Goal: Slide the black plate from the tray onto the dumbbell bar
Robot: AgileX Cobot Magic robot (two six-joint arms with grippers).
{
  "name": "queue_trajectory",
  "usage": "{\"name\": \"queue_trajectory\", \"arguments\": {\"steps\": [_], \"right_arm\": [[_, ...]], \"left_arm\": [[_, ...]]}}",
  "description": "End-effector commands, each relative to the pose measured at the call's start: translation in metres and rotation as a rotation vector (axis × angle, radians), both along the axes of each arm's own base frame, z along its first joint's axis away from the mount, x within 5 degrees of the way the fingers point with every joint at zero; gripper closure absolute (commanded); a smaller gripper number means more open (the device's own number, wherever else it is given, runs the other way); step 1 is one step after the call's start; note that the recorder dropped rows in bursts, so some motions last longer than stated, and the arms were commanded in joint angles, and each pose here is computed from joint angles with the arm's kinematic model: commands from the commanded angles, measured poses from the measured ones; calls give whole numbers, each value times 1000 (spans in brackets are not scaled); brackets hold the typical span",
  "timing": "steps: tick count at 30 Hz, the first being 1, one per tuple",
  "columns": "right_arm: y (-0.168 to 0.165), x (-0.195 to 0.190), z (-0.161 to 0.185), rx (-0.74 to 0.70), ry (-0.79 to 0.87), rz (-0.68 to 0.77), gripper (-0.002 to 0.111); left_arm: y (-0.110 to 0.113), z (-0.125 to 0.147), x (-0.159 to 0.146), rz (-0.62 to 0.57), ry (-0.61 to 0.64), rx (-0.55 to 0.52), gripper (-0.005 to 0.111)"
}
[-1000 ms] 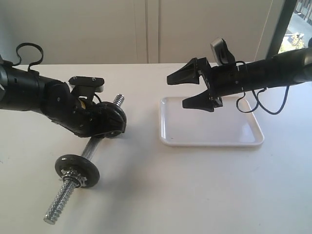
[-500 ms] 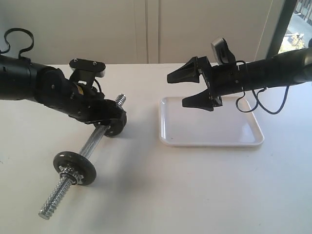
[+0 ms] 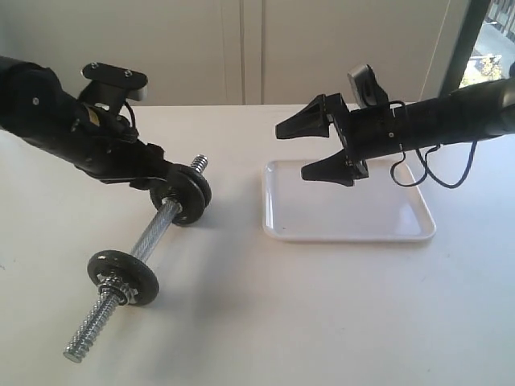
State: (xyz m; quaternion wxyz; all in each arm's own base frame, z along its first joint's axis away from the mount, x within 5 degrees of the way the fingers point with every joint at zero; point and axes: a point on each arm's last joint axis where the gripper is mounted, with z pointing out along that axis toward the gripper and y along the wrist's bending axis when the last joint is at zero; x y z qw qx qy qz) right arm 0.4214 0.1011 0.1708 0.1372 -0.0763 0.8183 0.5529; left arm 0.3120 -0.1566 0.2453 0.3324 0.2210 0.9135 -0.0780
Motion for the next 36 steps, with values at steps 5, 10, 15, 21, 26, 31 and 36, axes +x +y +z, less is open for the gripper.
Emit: {"name": "queue_trajectory", "arguments": {"steps": [5, 10, 15, 21, 26, 31, 36], "right_arm": [[-3, -26, 62, -35, -153, 38, 46], [-4, -67, 127, -53, -408, 76, 108], [-13, -117, 174, -178, -583, -20, 108], [-29, -165, 198, -350, -706, -216, 108], [-34, -194, 211, -367, -790, -288, 108], [-33, -206, 219, -359, -822, -273, 108], [-33, -207, 220, -358, -826, -274, 108]], "left_arm": [[27, 61, -40, -14, -47, 62, 81], [45, 97, -72, 32, -93, 28, 107], [71, 115, -104, 171, -188, -8, 107], [90, 113, -135, 205, -248, -17, 107], [94, 114, -142, 213, -244, -16, 107], [94, 114, -143, 213, -245, -17, 107], [94, 114, -143, 213, -244, -16, 107]]}}
